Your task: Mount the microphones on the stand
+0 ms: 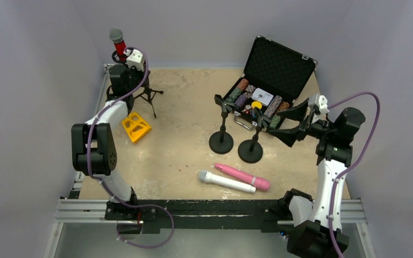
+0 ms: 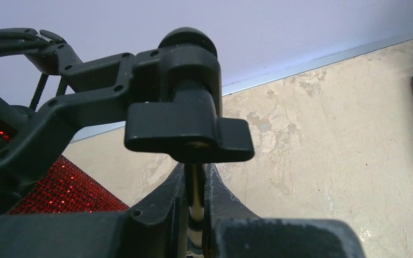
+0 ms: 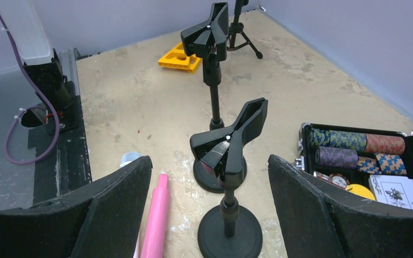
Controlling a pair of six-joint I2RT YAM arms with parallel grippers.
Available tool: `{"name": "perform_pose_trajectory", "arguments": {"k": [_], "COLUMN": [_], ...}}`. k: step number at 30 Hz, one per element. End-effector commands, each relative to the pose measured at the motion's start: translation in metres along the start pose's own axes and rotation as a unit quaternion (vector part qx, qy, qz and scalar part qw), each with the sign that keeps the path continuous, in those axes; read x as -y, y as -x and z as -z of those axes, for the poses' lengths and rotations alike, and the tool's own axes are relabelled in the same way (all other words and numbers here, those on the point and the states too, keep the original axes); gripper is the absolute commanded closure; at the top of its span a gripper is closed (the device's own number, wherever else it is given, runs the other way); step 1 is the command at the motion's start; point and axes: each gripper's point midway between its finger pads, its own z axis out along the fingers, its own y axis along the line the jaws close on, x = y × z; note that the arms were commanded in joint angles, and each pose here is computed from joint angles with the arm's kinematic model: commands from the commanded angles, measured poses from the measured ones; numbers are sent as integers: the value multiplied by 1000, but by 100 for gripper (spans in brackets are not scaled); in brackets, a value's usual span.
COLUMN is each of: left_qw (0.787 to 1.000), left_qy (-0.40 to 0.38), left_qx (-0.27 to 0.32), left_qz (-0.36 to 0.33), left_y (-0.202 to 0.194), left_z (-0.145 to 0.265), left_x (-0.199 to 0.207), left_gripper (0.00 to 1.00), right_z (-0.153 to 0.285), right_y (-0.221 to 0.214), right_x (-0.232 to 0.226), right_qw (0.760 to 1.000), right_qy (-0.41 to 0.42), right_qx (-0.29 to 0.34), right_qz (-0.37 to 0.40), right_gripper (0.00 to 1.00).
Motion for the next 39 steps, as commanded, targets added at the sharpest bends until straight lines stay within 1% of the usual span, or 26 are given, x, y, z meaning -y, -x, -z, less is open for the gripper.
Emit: {"name": "perform_pose_trajectory", "arguments": {"k": [1,2,3,6,10,12,18,20,21,25,27,34,39], "left_qw": [996,996,996,996,996,996,996,996,996,996,995,996,997], "left_qy": [-4,-2,1,5,9,11,18,21,21,23,24,32,44], "left_qx": [84,83,83,82,81,81,82,83,83,84,85,75,70], "left_qz": [-38,-37,-36,-36,-37,-37,-36,-36,-36,-36,-35,-26,-6], "left_y": [45,42,39,32,29,28,28,29,30,32,34,37,37], "left_z": [5,7,9,15,23,26,33,36,37,41,44,63,85], "left_x": [-4,-4,-4,-3,-3,-3,-3,-4,-4,-3,-2,1,6], "left_gripper": [100,100,96,83,79,73,64,60,57,39,35,25,19], "right_z": [1,1,1,1,1,1,1,1,1,2,2,2,2], "right_y": [2,2,2,2,2,2,2,2,3,3,3,4,5], "right_x": [-4,-4,-4,-5,-6,-7,-8,-8,-8,-9,-9,-12,-15], "right_qw": [1000,1000,1000,1000,1000,1000,1000,1000,1000,1000,1000,1000,999], "right_qy": [16,16,17,16,18,18,18,18,17,18,18,21,22], "right_qx": [2,2,2,2,2,2,2,2,2,2,2,2,2], "right_qz": [7,7,8,8,10,11,13,14,15,15,16,20,25], "right_gripper": [17,17,17,17,17,17,17,17,17,16,16,16,16]}}
